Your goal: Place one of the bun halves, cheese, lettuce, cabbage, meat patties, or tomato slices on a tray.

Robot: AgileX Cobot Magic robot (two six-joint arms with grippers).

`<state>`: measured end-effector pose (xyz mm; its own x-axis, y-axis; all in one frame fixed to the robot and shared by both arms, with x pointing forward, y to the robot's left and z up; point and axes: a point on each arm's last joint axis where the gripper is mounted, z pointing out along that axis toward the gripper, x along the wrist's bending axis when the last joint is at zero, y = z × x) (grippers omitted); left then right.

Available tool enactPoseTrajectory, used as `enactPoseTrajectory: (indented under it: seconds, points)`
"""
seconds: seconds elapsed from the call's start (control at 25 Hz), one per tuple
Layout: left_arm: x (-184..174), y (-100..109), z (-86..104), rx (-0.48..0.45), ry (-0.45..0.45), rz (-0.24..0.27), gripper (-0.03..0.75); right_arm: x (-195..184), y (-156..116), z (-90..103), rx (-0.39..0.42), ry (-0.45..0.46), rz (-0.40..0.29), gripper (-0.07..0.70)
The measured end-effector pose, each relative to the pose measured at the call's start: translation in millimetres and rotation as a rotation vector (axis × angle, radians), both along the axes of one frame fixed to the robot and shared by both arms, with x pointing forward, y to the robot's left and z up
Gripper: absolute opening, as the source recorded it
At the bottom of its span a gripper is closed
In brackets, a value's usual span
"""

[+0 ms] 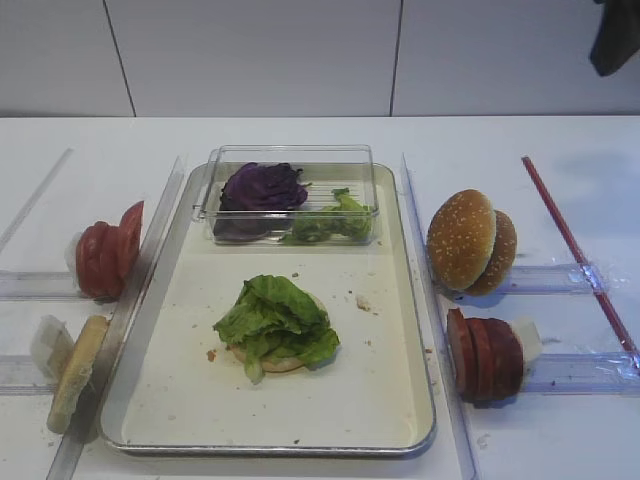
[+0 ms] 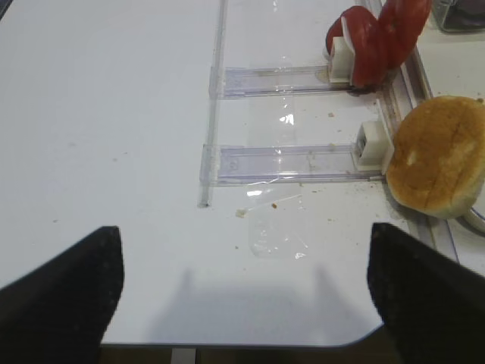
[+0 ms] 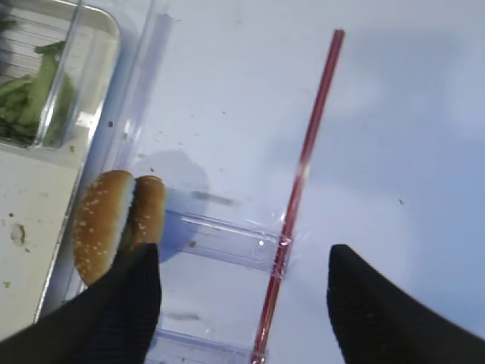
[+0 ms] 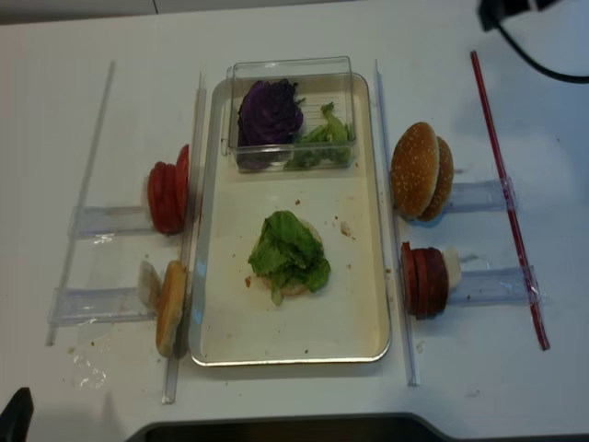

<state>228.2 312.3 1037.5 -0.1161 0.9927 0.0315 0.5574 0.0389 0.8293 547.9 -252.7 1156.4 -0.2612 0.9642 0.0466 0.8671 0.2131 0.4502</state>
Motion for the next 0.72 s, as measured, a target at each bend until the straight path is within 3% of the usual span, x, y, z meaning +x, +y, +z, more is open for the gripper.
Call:
enactPoseTrajectory:
  seconds: [0.2,0.48,0.72]
  points:
    - [0.0,0.0,0.0,0.0,0.0,0.0,0.599,-27.4,-28.8,4.8,0.016,-0.011,-0.092,0.491]
    - [0.0,0.0,0.0,0.0,0.0,0.0,0.599,-76.0,-30.7,17.9,0.033,-0.07,-0.092,0.491]
    - [0.0,0.0,0.0,0.0,0.0,0.0,0.599,-133.6,-29.5,40.1,0.054,-0.198,-0.073,0.491]
